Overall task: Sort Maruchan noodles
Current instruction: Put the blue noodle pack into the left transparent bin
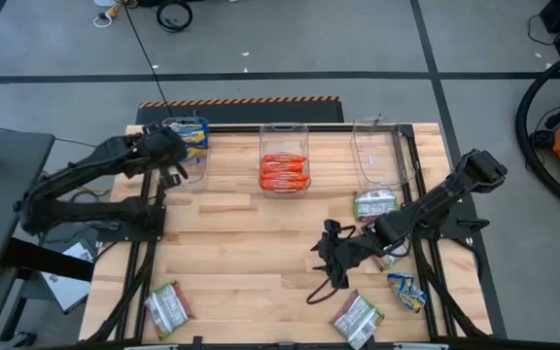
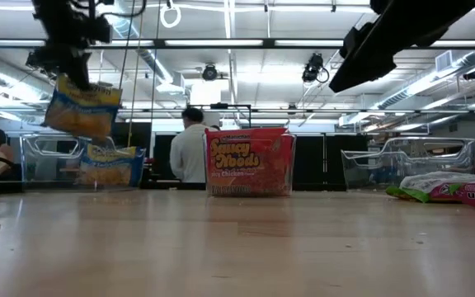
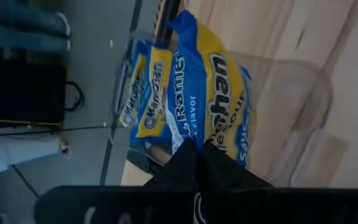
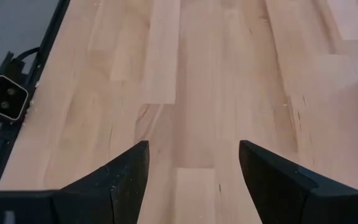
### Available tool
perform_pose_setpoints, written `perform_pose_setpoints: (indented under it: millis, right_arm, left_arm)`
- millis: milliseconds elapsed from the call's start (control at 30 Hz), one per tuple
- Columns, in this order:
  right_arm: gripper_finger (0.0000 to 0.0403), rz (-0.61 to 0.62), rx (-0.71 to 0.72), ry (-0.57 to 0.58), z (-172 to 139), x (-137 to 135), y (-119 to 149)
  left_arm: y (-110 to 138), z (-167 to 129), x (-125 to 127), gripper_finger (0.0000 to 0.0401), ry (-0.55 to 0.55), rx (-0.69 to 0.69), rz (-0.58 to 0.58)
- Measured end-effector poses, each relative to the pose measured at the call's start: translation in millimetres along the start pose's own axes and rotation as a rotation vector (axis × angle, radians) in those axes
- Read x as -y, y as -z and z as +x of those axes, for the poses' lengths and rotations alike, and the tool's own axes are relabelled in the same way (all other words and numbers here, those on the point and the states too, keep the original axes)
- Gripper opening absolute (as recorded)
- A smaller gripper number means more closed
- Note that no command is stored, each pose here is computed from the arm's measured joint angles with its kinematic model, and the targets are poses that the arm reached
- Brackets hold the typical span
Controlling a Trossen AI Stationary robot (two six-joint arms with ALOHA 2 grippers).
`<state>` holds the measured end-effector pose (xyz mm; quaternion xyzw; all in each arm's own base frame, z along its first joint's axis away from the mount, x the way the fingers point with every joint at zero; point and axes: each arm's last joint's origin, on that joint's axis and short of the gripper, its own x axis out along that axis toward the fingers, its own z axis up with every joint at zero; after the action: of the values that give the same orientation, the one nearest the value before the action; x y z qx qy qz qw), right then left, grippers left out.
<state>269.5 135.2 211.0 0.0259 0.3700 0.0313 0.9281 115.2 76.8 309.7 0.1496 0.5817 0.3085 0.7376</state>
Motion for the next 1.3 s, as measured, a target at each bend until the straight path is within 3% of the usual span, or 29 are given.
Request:
perform_pose_setpoints:
  millis: [267, 500, 1100, 1300]
  right_arm:
    - [0.0254, 0.023, -0.007, -0.007, 3, 10, -4]
    - [0.0254, 0.0, -0.015, -0.029, 3, 10, -4]
    - [0.0254, 0.002, -0.013, -0.021, 3, 10, -4]
    - [0.0254, 0.008, -0.014, -0.027, 3, 10, -4]
  left_arm:
    - [8, 60, 19, 0.001, -0.034, -0.015, 0.084]
    - [17, 93, 28, 0.0012, -0.124, -0.014, 0.14]
    - [14, 123, 31, 0.0015, -0.095, -0.079, 0.154]
    - [15, 123, 31, 0.0054, -0.13, -0.105, 0.153]
